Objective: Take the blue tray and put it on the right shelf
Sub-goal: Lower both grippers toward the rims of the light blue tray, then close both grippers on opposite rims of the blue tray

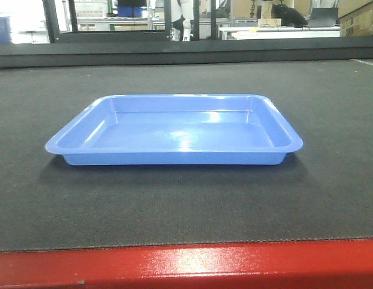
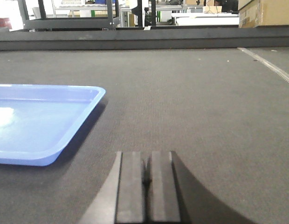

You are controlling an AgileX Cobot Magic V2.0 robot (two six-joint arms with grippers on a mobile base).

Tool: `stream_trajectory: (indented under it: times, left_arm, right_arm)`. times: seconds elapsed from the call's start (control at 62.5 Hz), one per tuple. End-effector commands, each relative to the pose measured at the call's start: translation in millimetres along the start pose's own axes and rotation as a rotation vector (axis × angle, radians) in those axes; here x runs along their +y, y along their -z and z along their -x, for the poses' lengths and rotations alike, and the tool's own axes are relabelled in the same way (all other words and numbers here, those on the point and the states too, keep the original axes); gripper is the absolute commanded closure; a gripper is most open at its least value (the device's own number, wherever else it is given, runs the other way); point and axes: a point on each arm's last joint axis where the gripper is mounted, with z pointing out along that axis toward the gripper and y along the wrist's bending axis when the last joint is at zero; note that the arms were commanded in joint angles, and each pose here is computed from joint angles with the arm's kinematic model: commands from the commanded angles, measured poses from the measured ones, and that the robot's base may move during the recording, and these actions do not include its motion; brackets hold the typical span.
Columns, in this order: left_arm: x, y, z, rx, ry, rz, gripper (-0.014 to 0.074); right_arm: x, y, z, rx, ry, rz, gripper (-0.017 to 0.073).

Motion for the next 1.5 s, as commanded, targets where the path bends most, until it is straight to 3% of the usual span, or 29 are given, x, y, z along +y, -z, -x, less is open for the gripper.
stream_trajectory:
  times: [0.0, 0.176, 0.32, 0.4, 0.48, 0.608, 0.719, 0.911, 0.975, 1.055, 1.183, 1.263, 1.343, 1.487]
  left_arm:
    - [0.4, 0.9, 3.0, -0.092, 0.01, -0.001, 0.0639]
    - [-0.7, 4.3, 30.9, -0.248, 0.011, -0.004, 0.0639]
    - [-6.6, 8.8, 82.7, -0.131, -0.032, -0.016, 0.0633]
    - [-9.0, 7.1, 112.5, -0.069, -0.047, -0.015, 0.0575]
    - [-11.0, -1.9, 135.7, -0.018, -0.044, -0.016, 0.0454]
    - [-12.8, -30.2, 155.3, 0.061, -0.037, -0.014, 0.0255]
    - [-18.3, -56.1, 162.8, 0.119, -0.043, -0.059, 0.0201]
    - [-47.2, -103.8, 172.8, 0.269, -0.104, -0.227, 0.0201]
    - [-65.1, -125.6, 175.2, 0.354, -0.12, -0.297, 0.0201]
    - [-80.5, -151.5, 173.8, 0.439, -0.137, -0.331, 0.0202]
    - [-96.7, -194.1, 166.4, 0.583, -0.142, -0.333, 0.0202]
    - [-105.4, -219.2, 162.4, 0.671, -0.097, -0.312, 0.0202]
    - [-113.7, -244.4, 150.3, 0.785, -0.069, -0.287, 0.0202]
    - [-125.0, -279.3, 135.1, 0.873, -0.038, -0.259, 0.0202]
  right_arm:
    - [0.7, 3.9, 20.6, -0.161, 0.008, 0.001, 0.0503]
    - [1.6, 9.1, 43.2, -0.318, 0.005, 0.0, 0.0503]
    - [7.5, 20.6, 87.7, -0.348, 0.006, 0.019, 0.0501]
    - [10.8, 23.8, 110.9, -0.322, 0.007, 0.028, 0.047]
    - [12.9, 20.1, 128.8, -0.302, 0.008, 0.029, 0.0344]
    - [14.4, -1.1, 145.1, -0.232, 0.007, 0.022, 0.0058]
    - [15.1, -26.5, 153.8, -0.15, 0.007, 0.015, -0.0083]
    - [28.8, -73.6, 186.6, 0.001, 0.006, 0.087, -0.0063]
    - [45.1, -98.3, 199.6, 0.112, 0.014, 0.167, -0.0063]
    - [67.3, -124.9, 207.7, 0.238, 0.032, 0.256, -0.0063]
    - [93.8, -173.3, 207.0, 0.459, 0.068, 0.309, -0.0063]
    - [103.0, -204.4, 200.5, 0.588, 0.074, 0.303, -0.0063]
    - [109.3, -237.6, 191.3, 0.708, 0.038, 0.272, -0.0063]
    - [113.1, -278.8, 174.1, 0.809, -0.02, 0.203, -0.0063]
